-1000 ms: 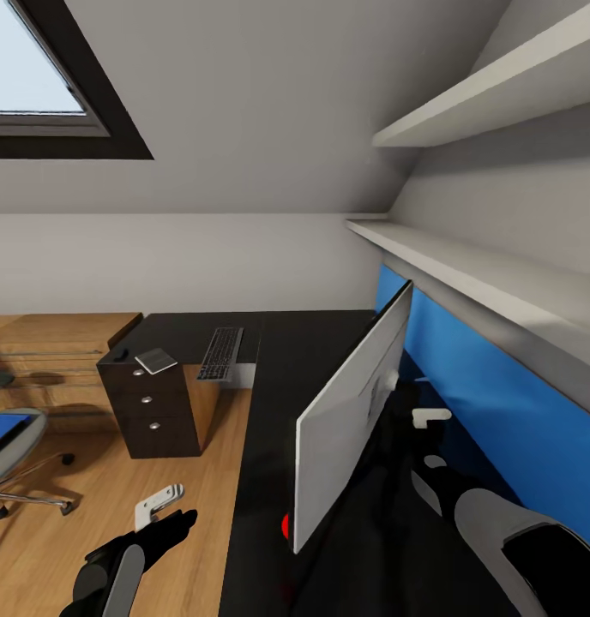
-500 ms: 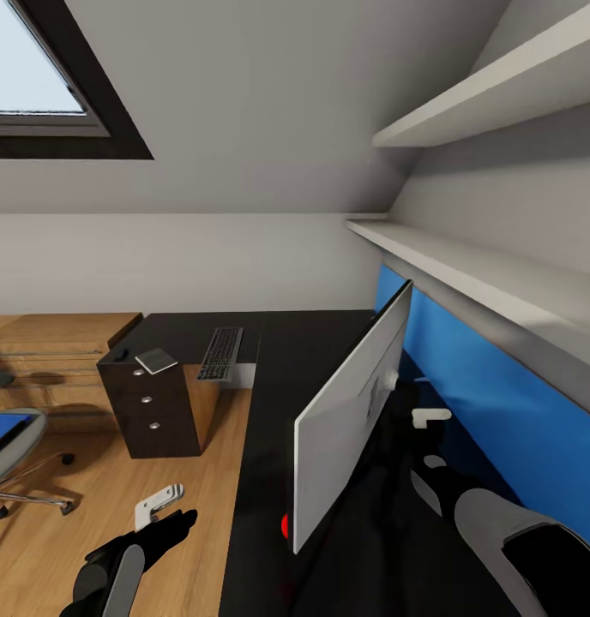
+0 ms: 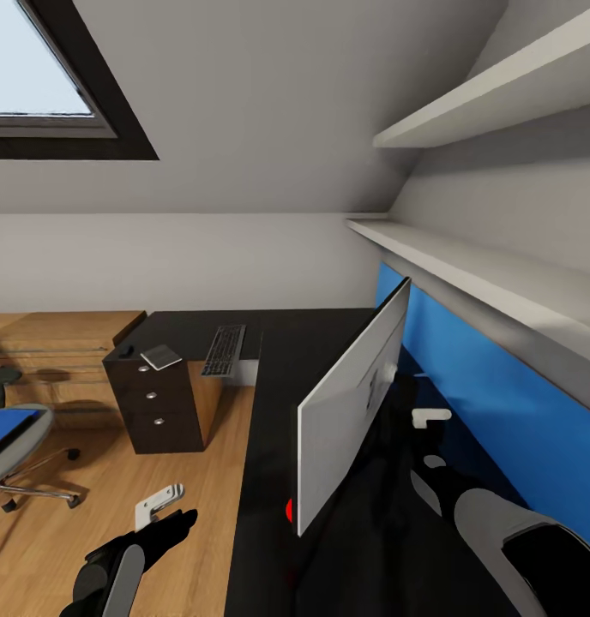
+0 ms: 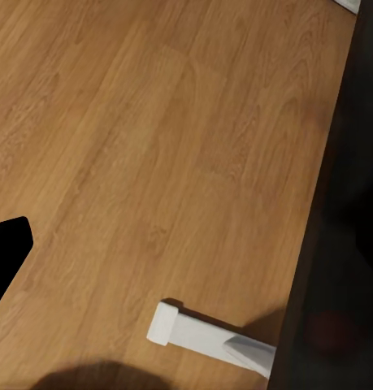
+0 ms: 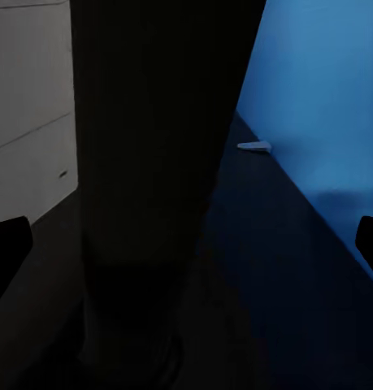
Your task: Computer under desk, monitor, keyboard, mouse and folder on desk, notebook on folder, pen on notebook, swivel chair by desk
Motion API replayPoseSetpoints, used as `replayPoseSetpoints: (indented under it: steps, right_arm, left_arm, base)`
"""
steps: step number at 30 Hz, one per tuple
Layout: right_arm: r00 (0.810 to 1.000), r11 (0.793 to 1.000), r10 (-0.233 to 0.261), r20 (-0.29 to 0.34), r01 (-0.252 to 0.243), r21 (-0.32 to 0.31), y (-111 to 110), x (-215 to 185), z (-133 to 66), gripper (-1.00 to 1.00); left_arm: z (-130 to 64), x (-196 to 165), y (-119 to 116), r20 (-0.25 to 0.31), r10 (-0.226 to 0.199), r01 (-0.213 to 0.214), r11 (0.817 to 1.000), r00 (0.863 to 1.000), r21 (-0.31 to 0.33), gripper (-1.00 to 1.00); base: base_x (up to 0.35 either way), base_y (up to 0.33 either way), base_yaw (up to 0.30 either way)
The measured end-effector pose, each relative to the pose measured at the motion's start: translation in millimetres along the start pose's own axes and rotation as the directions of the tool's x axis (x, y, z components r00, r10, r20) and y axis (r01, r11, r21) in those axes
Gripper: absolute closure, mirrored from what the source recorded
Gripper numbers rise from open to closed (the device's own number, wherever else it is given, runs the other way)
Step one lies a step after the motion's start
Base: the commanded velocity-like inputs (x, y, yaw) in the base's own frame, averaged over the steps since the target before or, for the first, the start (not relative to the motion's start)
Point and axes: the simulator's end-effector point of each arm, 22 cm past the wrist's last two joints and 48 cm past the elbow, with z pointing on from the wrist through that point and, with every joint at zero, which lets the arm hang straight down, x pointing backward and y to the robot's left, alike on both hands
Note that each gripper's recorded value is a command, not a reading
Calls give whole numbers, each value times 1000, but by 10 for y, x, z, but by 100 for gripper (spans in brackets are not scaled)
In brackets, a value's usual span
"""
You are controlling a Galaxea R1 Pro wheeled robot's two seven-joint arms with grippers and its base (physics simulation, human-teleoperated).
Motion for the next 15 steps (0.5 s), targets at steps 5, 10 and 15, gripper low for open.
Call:
replayPoseSetpoints:
  steps: [5,10,15]
  right_arm:
    - [1000,1000,-1,0,1,-1,3,2,4,-100]
    - [1000,1000,1,2,-1,0,5,-7,6,-100]
    - [1000,1000,6,7,-6,-1,32,-34,8,-100]
  left_arm:
    - [4,1,-1,-1,0,0,1000,1000,0,-100]
    - [5,4,2,-2,1,-1,1000,1000,-1,-100]
    - [6,4,5,-2,1,-1,1000,1000,-2,-100]
  base:
    - [-131,43,0]
    - [-283,107,0]
    - [-303,122,0]
